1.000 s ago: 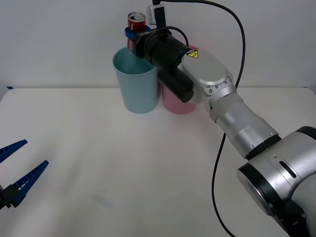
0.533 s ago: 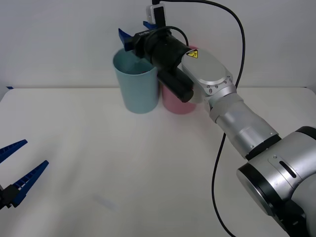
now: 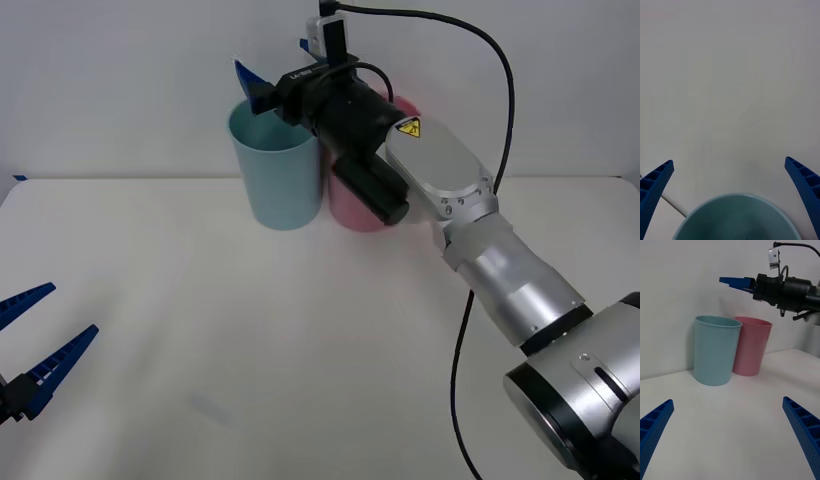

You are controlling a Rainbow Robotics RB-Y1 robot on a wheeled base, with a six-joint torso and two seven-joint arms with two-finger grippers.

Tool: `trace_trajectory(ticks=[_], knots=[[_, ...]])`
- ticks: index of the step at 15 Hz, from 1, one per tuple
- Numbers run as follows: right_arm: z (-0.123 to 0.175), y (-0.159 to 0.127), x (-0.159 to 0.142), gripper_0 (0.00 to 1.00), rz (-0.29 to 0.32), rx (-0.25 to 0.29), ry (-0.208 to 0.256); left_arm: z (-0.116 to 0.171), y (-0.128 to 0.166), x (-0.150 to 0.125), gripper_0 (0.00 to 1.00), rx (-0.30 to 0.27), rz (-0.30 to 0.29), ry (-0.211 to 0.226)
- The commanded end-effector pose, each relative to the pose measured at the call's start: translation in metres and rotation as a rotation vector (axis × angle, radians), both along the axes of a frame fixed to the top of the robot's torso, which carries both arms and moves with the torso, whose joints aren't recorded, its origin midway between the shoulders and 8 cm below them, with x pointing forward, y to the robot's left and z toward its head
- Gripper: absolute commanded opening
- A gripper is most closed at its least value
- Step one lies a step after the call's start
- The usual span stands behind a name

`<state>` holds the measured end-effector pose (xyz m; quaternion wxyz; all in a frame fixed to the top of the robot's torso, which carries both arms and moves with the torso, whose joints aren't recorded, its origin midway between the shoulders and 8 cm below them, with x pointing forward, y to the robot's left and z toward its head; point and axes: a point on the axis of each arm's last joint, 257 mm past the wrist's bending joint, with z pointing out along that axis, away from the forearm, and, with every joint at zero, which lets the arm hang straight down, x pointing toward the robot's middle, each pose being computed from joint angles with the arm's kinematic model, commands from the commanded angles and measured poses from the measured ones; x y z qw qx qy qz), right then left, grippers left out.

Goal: Grasp the object on the table and drop it into the matching bin: aluminum can to the light blue bin, PET bottle to the pink bin.

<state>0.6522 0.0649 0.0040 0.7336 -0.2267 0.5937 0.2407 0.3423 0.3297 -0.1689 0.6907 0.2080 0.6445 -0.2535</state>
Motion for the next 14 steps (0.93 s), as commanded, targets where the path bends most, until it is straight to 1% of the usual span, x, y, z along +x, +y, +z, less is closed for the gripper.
trace_trajectory(ticks=[1,3,6,7,10,12,14], knots=[[-0.003,-0.012,-0.027,1.0,0.036,-0.007,-0.041,0.0,0.0,0.0,1.0,0.0,0.0,0.0],[-0.008,-0.022,-0.052,1.0,0.071,-0.013,-0.064,0.0,0.0,0.0,1.0,0.0,0.0,0.0],[-0.026,-0.044,-0.09,1.0,0.131,-0.043,-0.071,0.0,0.0,0.0,1.0,0.0,0.0,0.0],[-0.033,-0.052,-0.106,1.0,0.155,-0.054,-0.072,0.0,0.0,0.0,1.0,0.0,0.0,0.0],[-0.06,-0.085,-0.154,1.0,0.184,-0.086,-0.048,0.0,0.0,0.0,1.0,0.0,0.0,0.0],[-0.078,-0.107,-0.186,1.0,0.203,-0.111,-0.021,0.0,0.0,0.0,1.0,0.0,0.0,0.0],[-0.091,-0.127,-0.212,1.0,0.221,-0.141,-0.005,0.0,0.0,0.0,1.0,0.0,0.0,0.0]])
